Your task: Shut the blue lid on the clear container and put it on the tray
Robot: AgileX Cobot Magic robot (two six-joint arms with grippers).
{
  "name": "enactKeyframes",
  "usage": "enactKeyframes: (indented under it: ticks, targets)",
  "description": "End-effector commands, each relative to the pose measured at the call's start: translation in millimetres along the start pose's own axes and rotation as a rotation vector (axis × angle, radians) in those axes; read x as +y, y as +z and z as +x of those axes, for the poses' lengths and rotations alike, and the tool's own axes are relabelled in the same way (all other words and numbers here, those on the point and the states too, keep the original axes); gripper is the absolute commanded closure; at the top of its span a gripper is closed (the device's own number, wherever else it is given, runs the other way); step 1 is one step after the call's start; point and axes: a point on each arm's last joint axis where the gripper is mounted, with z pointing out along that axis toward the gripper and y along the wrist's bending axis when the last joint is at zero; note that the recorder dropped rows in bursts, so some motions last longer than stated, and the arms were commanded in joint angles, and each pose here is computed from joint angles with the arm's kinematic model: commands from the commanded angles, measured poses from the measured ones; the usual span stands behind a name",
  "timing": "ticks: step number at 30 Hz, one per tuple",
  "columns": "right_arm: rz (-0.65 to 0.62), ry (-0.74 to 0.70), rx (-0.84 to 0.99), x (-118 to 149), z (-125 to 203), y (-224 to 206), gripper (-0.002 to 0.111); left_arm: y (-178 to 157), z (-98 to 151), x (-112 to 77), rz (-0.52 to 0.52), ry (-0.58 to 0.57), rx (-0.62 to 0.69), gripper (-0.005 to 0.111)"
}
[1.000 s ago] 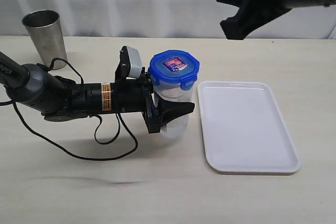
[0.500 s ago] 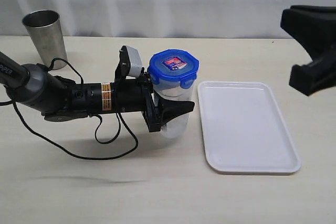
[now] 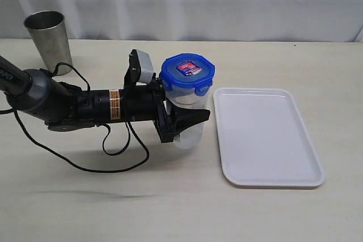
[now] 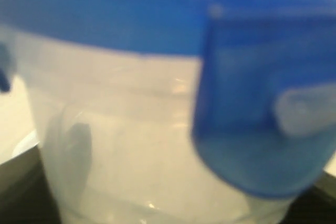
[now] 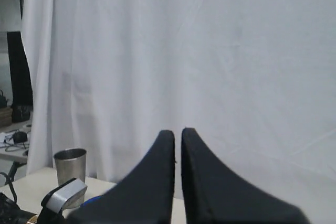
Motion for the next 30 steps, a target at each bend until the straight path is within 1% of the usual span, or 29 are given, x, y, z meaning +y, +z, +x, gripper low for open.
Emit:
enactKeyframes:
  ticks: [1, 5, 23, 30]
  targets:
    - [0.013, 0.016, -0.088, -2, 7, -23, 0.103, 1, -9, -0.5, 0.003, 0.01, -0.04, 0.107]
    - [0.013, 0.036, -0.154, -2, 11, -38, 0.103, 1, -9, -0.5, 0.003, 0.01, -0.04, 0.107]
    - [0.01, 0.036, -0.146, -2, 13, -37, 0.104, 1, -9, -0.5, 0.003, 0.01, -0.04, 0.107]
    - [0.01, 0.036, -0.146, -2, 13, -37, 0.104, 1, -7, -3.2, 0.033, 0.023, -0.025, 0.107]
